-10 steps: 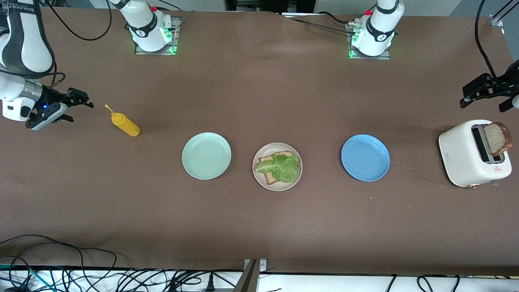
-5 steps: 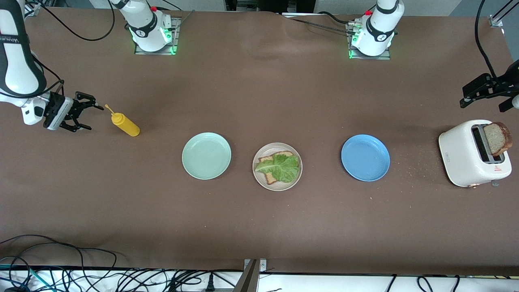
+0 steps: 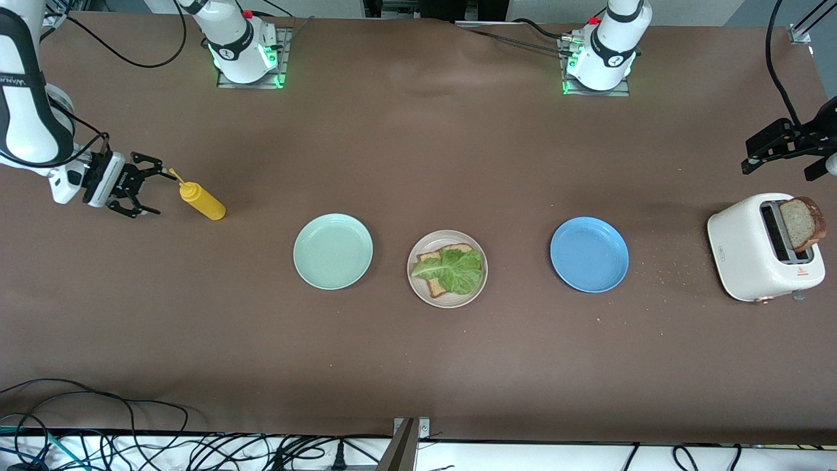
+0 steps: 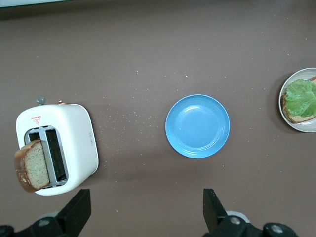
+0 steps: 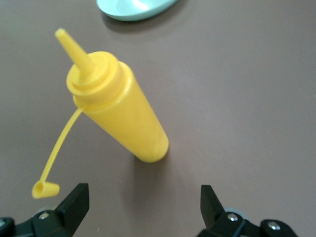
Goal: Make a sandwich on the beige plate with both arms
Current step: 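Grasp the yellow mustard bottle with the right gripper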
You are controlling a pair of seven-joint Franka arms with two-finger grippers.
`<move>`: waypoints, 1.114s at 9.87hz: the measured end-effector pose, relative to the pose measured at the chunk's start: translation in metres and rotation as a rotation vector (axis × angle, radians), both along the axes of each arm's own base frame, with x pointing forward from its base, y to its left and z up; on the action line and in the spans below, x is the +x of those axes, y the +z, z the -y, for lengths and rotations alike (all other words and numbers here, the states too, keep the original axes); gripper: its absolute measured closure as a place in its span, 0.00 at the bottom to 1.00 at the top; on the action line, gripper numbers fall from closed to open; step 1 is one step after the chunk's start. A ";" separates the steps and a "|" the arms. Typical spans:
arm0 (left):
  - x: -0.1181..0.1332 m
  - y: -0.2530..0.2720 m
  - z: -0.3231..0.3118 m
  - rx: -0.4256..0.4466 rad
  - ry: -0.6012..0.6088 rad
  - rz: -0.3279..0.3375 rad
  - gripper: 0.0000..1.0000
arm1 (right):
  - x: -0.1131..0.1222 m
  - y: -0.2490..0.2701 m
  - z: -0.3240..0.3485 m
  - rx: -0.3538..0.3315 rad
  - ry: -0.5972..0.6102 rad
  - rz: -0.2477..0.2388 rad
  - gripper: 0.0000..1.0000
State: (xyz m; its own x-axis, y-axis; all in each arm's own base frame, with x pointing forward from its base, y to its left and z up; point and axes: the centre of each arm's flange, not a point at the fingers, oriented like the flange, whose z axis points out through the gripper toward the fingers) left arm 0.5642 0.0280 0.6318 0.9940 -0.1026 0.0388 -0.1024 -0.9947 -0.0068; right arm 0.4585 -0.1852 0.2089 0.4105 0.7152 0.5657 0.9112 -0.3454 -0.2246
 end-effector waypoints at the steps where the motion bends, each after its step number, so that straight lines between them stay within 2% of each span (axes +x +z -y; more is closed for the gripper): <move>1: 0.000 0.000 0.000 0.000 0.000 0.000 0.00 | -0.003 -0.012 -0.003 0.033 0.038 0.030 0.00; 3: 0.000 0.000 0.000 0.000 0.000 0.000 0.00 | -0.006 -0.026 -0.006 0.058 0.085 0.058 0.00; 5: 0.000 0.000 0.000 0.000 0.000 0.000 0.00 | -0.007 -0.029 -0.007 0.064 0.105 0.066 0.00; 7: 0.000 0.000 0.000 0.000 0.000 0.000 0.00 | -0.009 -0.033 -0.012 0.099 0.111 0.070 0.00; 9: 0.000 0.000 0.000 0.000 0.000 0.000 0.00 | -0.007 -0.038 -0.020 0.145 0.119 0.096 0.00; 11: 0.000 0.000 0.000 0.000 0.000 0.000 0.00 | 0.001 -0.040 -0.032 0.158 0.149 0.107 0.00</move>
